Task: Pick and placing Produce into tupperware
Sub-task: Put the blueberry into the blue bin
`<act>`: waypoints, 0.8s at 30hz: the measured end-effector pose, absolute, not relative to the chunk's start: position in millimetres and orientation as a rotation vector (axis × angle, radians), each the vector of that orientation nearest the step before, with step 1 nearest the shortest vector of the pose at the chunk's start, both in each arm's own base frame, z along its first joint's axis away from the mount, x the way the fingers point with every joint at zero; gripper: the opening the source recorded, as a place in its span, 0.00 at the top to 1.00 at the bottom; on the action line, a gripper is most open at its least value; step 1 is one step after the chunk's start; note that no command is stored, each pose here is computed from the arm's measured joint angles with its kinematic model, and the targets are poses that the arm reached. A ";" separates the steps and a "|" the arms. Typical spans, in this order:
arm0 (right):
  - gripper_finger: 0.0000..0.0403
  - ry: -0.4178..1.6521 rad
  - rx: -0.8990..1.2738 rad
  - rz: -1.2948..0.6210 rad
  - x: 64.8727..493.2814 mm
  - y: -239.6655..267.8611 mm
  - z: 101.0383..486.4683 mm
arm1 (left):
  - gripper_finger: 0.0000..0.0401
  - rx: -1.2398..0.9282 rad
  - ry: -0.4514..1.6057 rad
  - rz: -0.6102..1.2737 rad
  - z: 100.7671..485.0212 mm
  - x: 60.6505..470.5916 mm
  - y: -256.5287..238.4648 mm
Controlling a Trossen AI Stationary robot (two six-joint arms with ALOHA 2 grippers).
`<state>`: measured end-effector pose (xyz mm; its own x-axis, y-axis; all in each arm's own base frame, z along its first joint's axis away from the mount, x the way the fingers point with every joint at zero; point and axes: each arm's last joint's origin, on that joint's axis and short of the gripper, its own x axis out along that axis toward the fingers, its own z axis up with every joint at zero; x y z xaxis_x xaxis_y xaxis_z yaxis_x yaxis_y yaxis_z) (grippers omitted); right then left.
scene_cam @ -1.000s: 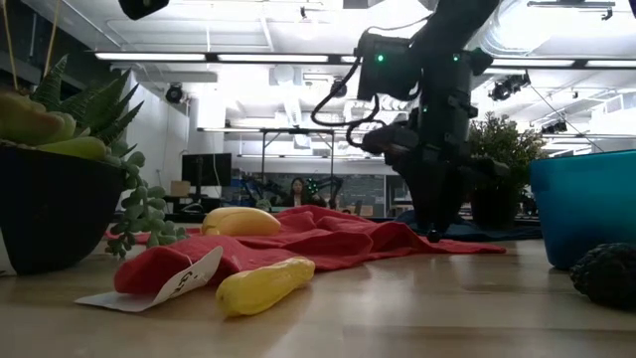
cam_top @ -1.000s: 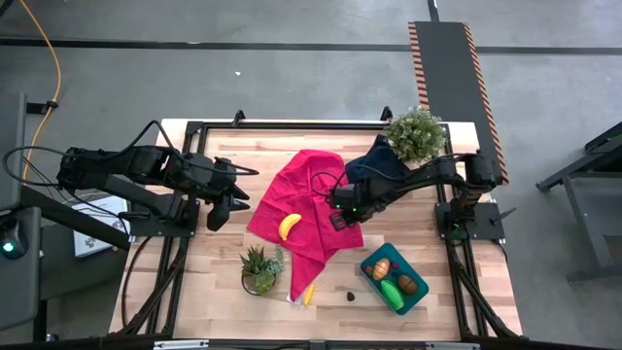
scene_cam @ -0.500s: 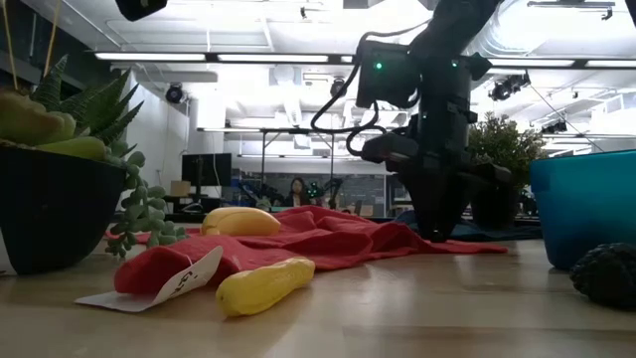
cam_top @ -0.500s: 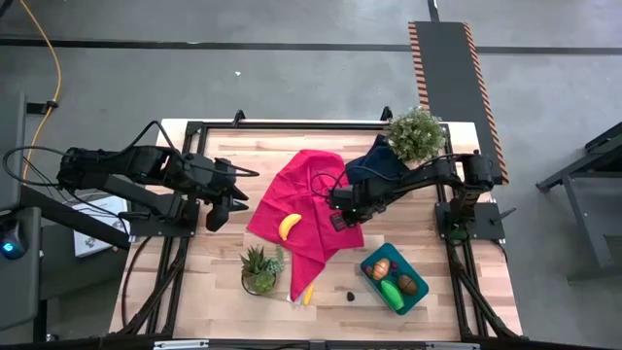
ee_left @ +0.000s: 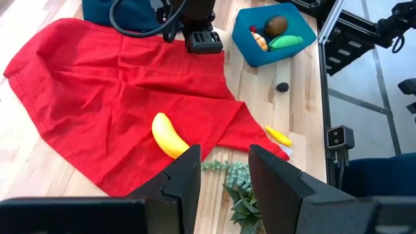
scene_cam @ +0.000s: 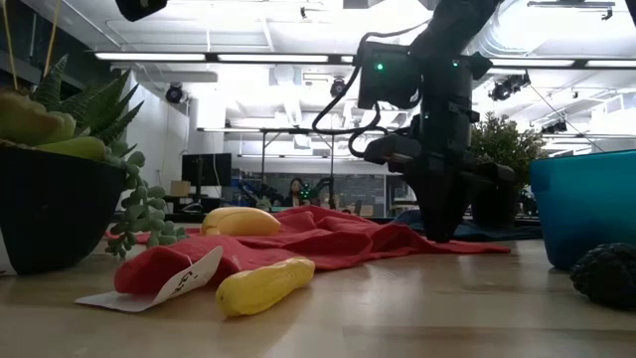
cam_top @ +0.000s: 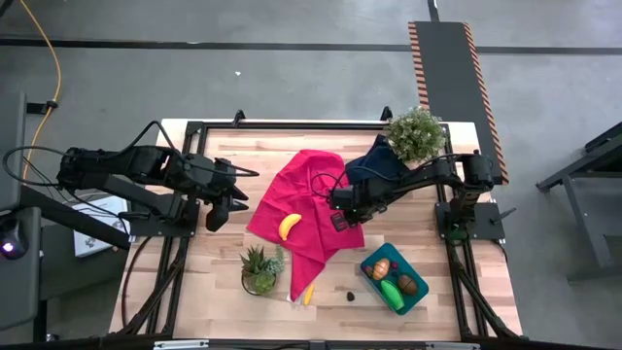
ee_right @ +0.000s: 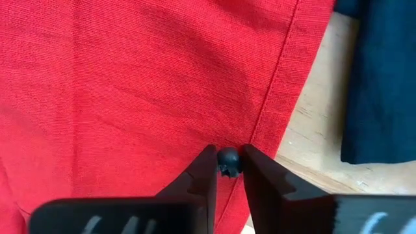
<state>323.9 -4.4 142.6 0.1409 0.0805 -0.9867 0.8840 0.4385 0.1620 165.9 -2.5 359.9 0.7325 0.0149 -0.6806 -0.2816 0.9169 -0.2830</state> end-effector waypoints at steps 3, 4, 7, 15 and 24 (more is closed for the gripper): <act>0.89 1.310 0.964 -0.734 324.0 -4.4 142.6 | 0.71 -0.385 0.734 0.167 360.0 165.9 -2.5; 0.89 1.309 0.961 -0.730 324.2 -4.4 142.7 | 0.71 -0.385 0.734 0.167 360.0 165.9 -2.5; 0.89 1.308 0.954 -0.713 324.8 -4.4 143.1 | 0.71 -0.385 0.734 0.167 360.0 165.9 -2.5; 0.89 1.292 0.935 -0.668 333.5 -5.4 162.2 | 0.71 -0.382 0.734 0.166 360.0 166.0 -2.5; 0.89 1.235 0.807 -0.604 352.7 -17.7 205.3 | 0.71 -0.381 0.733 0.165 360.1 165.9 -2.5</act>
<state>352.7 -17.7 205.3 0.2385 0.0227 -0.9709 0.7804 0.5906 0.2056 165.9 -2.5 360.1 0.7337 0.0147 -0.6793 -0.2778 0.9189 -0.2801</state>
